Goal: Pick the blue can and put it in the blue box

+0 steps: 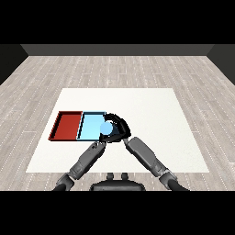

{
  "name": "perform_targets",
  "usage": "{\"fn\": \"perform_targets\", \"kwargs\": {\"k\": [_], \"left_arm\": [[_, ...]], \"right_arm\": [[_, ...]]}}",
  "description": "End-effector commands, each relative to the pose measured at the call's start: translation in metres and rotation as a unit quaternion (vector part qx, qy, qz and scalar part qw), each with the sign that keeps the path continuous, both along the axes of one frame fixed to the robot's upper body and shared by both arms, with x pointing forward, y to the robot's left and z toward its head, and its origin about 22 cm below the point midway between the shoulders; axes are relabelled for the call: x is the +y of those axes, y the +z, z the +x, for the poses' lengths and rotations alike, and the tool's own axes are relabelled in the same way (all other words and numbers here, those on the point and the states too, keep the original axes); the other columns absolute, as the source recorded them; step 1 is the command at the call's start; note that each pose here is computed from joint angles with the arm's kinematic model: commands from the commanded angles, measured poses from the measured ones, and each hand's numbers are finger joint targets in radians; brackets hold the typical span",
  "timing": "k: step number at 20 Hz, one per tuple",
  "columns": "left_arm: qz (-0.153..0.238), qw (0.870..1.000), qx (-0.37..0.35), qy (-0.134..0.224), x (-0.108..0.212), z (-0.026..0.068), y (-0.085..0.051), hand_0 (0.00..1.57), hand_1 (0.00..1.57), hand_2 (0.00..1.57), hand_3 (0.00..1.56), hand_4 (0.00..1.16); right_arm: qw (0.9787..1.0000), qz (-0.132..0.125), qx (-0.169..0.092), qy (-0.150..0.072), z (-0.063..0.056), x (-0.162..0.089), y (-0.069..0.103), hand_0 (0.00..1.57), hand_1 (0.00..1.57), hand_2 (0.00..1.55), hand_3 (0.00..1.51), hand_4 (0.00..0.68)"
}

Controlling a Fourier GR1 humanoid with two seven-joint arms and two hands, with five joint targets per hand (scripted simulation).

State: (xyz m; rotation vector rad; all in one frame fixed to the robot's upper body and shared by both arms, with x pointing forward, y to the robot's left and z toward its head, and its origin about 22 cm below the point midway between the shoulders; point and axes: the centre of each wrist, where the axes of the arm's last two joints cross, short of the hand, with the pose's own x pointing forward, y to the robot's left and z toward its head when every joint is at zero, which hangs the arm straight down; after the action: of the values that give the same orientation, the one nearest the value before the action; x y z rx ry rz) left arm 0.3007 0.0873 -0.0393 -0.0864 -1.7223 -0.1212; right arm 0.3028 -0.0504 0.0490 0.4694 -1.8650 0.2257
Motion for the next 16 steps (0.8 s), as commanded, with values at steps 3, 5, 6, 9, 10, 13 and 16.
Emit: {"fn": "perform_targets", "kwargs": {"k": [3, 5, 6, 9, 10, 13, 16], "left_arm": [[0.000, 1.000, -0.008, 0.002, 0.006, 0.0114, -0.003, 1.57, 1.57, 1.54, 1.48, 1.13], [-0.005, 1.000, -0.001, -0.003, 0.001, 0.0060, 0.011, 1.57, 1.57, 1.55, 1.48, 1.14], [0.010, 1.000, -0.010, -0.006, -0.003, 0.0048, 0.013, 1.57, 1.57, 1.56, 1.49, 1.14], [0.009, 1.000, -0.015, 0.007, 0.010, 0.0054, -0.010, 1.57, 1.57, 1.57, 1.50, 1.14], [0.018, 1.000, -0.016, 0.007, -0.006, 0.0107, 0.010, 1.57, 1.57, 1.57, 1.50, 1.13], [0.011, 1.000, -0.012, 0.009, 0.002, 0.0047, 0.013, 1.57, 1.57, 1.57, 1.51, 1.13], [0.037, 0.999, -0.017, 0.017, 0.011, 0.0164, 0.003, 1.57, 1.57, 1.57, 1.50, 1.13]], "right_arm": [[0.9999, 0.012, -0.003, 0.002, 0.005, -0.014, 0.003, 0.00, 0.00, 0.00, 0.00, 0.000], [0.9999, 0.014, 0.000, -0.002, 0.003, 0.008, -0.014, 0.00, 0.00, 0.00, 0.00, 0.000], [1.0000, 0.005, 0.002, 0.003, -0.010, -0.019, -0.004, 0.00, 0.00, 0.00, 0.00, 0.000], [0.9997, 0.017, 0.017, -0.006, 0.003, -0.018, 0.000, 0.00, 0.00, 0.00, 0.00, 0.000], [0.9994, 0.024, 0.023, -0.002, -0.005, -0.019, 0.003, 0.00, 0.00, 0.00, 0.00, 0.000], [0.9997, 0.025, 0.002, -0.006, -0.013, -0.029, 0.005, 0.00, 0.00, 0.00, 0.00, 0.000], [0.9990, 0.042, -0.001, -0.013, -0.026, -0.042, 0.010, 0.00, 0.00, 0.00, 0.00, 0.000]]}}
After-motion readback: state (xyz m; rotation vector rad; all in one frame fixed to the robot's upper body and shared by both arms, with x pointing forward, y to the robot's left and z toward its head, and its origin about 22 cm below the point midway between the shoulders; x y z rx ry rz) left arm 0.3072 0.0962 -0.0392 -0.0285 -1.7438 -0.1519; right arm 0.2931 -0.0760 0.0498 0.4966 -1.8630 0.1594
